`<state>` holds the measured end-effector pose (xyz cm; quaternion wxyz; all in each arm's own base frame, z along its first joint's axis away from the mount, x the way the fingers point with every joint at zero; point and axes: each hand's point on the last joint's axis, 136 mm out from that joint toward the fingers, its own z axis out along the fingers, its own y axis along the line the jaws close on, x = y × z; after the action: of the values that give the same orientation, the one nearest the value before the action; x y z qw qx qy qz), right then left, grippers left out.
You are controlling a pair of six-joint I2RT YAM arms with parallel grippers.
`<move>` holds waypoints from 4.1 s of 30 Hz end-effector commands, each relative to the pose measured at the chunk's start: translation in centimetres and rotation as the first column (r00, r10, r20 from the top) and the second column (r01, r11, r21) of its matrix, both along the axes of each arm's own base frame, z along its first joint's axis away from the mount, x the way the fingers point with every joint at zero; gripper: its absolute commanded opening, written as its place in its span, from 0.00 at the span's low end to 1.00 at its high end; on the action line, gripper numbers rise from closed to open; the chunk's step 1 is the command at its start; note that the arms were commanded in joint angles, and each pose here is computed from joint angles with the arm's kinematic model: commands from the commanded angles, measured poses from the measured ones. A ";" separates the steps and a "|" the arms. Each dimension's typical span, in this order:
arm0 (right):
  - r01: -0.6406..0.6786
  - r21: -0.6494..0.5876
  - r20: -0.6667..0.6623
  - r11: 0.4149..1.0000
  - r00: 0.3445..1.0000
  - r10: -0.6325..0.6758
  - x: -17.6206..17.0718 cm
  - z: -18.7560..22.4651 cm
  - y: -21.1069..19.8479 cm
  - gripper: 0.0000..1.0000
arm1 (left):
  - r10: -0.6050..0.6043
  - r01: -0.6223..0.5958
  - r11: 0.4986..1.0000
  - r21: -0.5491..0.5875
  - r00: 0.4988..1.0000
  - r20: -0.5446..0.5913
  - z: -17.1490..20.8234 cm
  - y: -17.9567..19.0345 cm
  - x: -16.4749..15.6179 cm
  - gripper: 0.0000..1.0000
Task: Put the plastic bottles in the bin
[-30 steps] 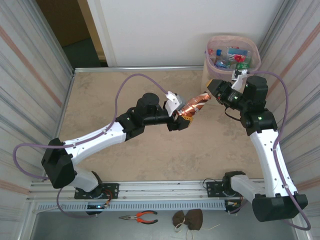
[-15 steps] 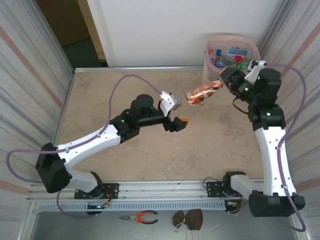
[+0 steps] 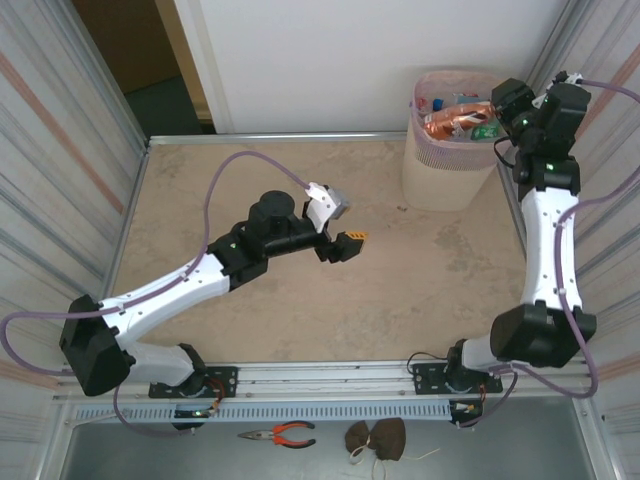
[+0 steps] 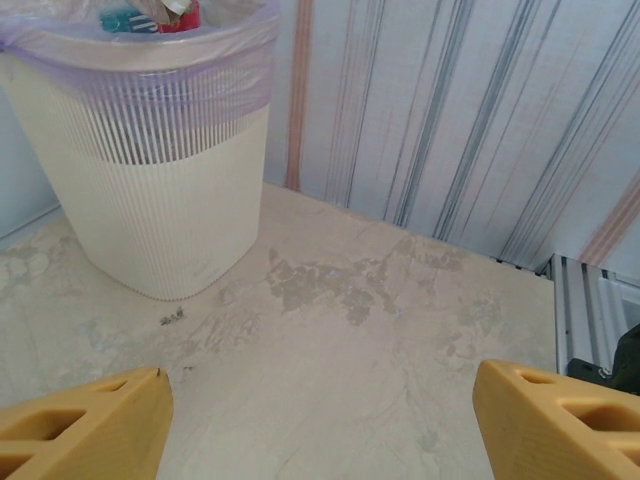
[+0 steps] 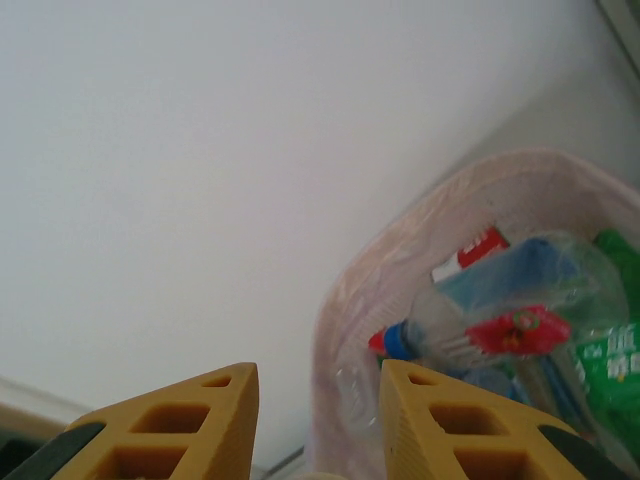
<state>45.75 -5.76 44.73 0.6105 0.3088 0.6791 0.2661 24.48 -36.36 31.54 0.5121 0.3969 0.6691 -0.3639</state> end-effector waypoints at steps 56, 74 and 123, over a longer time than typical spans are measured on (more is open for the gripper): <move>-0.076 -0.397 -0.060 0.915 0.997 0.057 -3.3 -3.2 1.2 0.63 | 0.331 -0.313 0.940 0.135 0.932 -0.150 -5.4 8.9 5.0 0.79; -0.214 -0.541 -0.324 0.813 0.946 0.034 -10.0 -22.5 2.5 0.99 | 0.825 -0.765 0.548 0.338 0.560 -0.069 -13.6 27.8 8.6 0.99; -0.260 -0.620 -0.332 0.741 0.942 0.053 -6.3 -36.6 4.1 0.99 | 0.813 -0.799 0.570 0.194 0.582 0.008 -22.3 34.0 14.9 0.99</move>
<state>38.94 -1.23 7.67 0.5425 0.0413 0.8389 0.0163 39.14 -2.46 8.85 0.5516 0.0720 0.8292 -0.0547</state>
